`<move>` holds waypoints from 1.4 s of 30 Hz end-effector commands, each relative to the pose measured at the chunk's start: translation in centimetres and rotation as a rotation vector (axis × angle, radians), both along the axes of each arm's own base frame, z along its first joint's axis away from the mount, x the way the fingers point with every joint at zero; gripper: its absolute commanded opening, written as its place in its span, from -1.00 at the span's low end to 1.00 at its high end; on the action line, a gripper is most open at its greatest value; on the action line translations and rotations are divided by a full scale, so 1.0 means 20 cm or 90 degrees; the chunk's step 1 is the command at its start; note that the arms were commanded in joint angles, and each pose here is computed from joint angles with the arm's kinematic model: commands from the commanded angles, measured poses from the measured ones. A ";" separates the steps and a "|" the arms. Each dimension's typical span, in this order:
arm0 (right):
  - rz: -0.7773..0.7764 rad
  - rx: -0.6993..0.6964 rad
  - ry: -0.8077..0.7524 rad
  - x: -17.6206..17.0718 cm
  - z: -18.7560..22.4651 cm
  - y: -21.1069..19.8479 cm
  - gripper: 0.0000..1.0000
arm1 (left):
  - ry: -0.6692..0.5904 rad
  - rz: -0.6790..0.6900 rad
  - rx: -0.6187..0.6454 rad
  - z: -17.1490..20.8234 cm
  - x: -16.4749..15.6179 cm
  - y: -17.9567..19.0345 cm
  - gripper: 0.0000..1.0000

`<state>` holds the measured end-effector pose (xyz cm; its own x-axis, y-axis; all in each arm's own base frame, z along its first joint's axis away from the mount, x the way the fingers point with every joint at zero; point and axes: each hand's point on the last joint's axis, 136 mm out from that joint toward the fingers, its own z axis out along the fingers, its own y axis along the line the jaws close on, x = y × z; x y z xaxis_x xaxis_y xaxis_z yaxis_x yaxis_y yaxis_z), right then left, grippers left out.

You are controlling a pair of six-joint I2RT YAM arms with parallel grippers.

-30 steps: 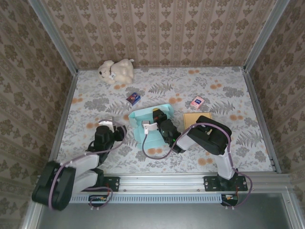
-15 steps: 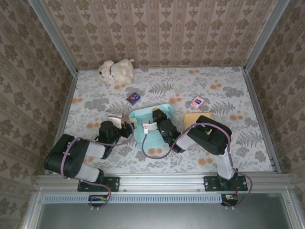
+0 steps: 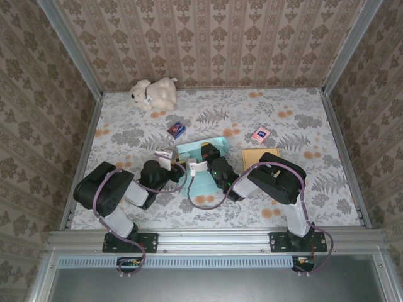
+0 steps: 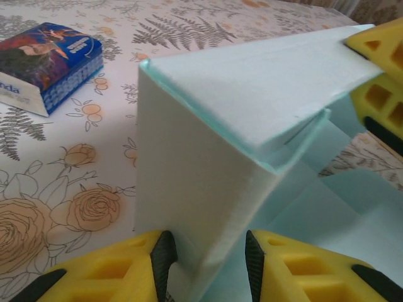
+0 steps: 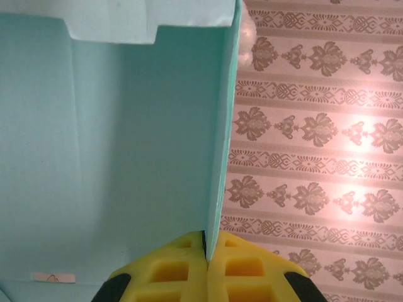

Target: Fold the paper box

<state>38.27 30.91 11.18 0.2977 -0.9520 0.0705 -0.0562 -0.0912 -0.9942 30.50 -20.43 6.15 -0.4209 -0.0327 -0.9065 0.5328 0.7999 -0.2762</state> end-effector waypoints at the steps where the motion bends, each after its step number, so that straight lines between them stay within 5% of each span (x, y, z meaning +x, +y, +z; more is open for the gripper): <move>1: 0.029 -0.053 0.064 -0.05 -0.18 0.03 -1.00 | -0.064 0.047 -0.015 0.11 0.10 -0.01 -0.23; 12: 0.029 -0.053 0.069 -0.05 -0.19 0.03 -1.00 | -0.108 0.130 0.025 0.14 0.21 -0.05 -0.16; 21: 0.023 -0.046 0.069 -0.05 -0.18 0.03 -1.00 | -0.090 0.288 0.064 0.04 0.25 0.11 -0.91; 26: 0.026 -0.002 0.069 -0.05 -0.13 0.04 -1.00 | -0.076 0.303 0.067 0.00 0.24 0.13 -1.00; 33: 0.046 0.118 0.104 -0.10 0.01 0.03 -0.41 | -0.081 0.242 0.092 -0.02 0.23 0.06 -1.00; 42: 0.042 0.259 0.150 -0.20 0.22 -0.12 -0.11 | -0.072 0.194 0.098 -0.04 0.24 0.09 -1.00</move>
<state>35.19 29.27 14.34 0.3354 -0.9089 -0.2478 -0.2358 0.1737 -0.9561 35.57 -18.72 6.56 -0.2720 -0.0429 -0.9613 0.2430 0.9636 -0.1118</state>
